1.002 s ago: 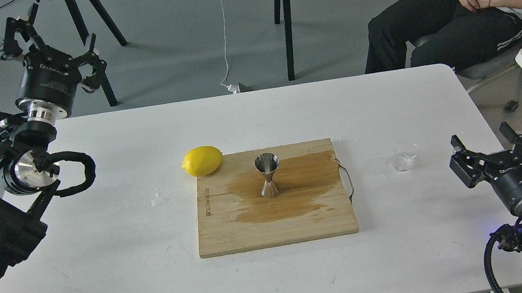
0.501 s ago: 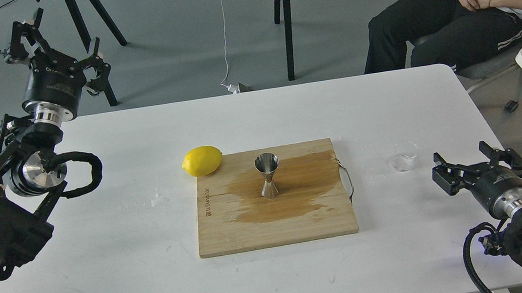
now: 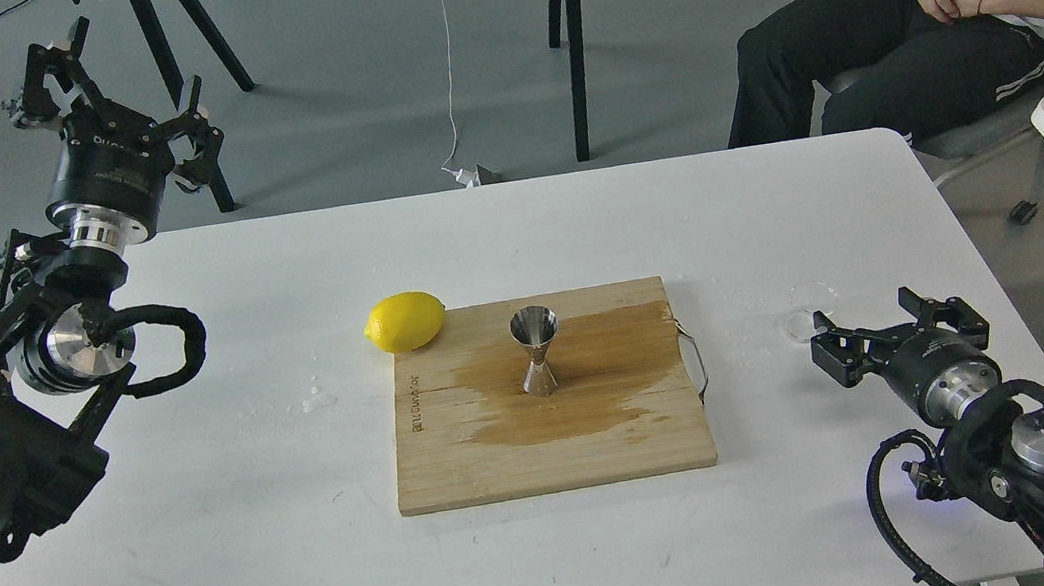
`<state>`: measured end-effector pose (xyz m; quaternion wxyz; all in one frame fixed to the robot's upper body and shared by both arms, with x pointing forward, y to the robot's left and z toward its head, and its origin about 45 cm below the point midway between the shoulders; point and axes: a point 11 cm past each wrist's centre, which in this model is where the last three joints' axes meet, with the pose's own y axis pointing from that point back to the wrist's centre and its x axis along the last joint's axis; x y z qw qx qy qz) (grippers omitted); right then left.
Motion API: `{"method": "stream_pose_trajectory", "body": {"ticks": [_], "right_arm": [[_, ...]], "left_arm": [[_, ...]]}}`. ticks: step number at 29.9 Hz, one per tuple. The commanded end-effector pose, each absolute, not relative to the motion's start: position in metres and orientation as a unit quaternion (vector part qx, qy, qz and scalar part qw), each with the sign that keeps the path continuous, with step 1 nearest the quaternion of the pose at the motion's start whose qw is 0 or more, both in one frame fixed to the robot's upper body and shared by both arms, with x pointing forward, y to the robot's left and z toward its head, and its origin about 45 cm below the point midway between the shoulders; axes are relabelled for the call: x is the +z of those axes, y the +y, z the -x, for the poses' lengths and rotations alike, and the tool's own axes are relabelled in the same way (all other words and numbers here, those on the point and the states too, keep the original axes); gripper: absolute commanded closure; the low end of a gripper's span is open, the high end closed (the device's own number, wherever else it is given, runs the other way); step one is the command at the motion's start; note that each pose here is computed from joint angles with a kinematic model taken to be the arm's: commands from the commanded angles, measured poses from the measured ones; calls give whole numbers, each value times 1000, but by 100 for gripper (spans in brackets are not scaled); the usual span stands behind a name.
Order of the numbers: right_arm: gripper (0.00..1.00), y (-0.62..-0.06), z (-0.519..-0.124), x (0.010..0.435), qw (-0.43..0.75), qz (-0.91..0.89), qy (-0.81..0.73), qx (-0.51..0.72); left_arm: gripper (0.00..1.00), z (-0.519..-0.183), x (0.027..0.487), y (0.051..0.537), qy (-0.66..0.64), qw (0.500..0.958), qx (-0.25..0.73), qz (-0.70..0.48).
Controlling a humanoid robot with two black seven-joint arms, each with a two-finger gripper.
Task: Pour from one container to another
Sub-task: 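Move the right gripper to the clear glass cup and grasp it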
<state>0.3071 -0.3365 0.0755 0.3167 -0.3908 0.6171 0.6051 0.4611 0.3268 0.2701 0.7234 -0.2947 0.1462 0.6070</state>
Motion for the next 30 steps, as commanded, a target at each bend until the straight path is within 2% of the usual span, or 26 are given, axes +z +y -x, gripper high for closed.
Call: {"method": "stream_pose_trajectory", "body": {"ticks": [1,15,23,30], "right_arm": [[0,-327,-304,55,301,375,623,617],[2,-317,-315,54,290,385,621,618],[10,-316,-326,52,290,383,622,619],[13,-310,-333,48,291,375,621,623]], "left_arm": [[0,-461,269,326,147,724,606,295],[0,-460,268,326,147,724,607,294],[0,-459,266,326,148,725,607,291],[0,-459,265,327,148,724,608,290]]}}
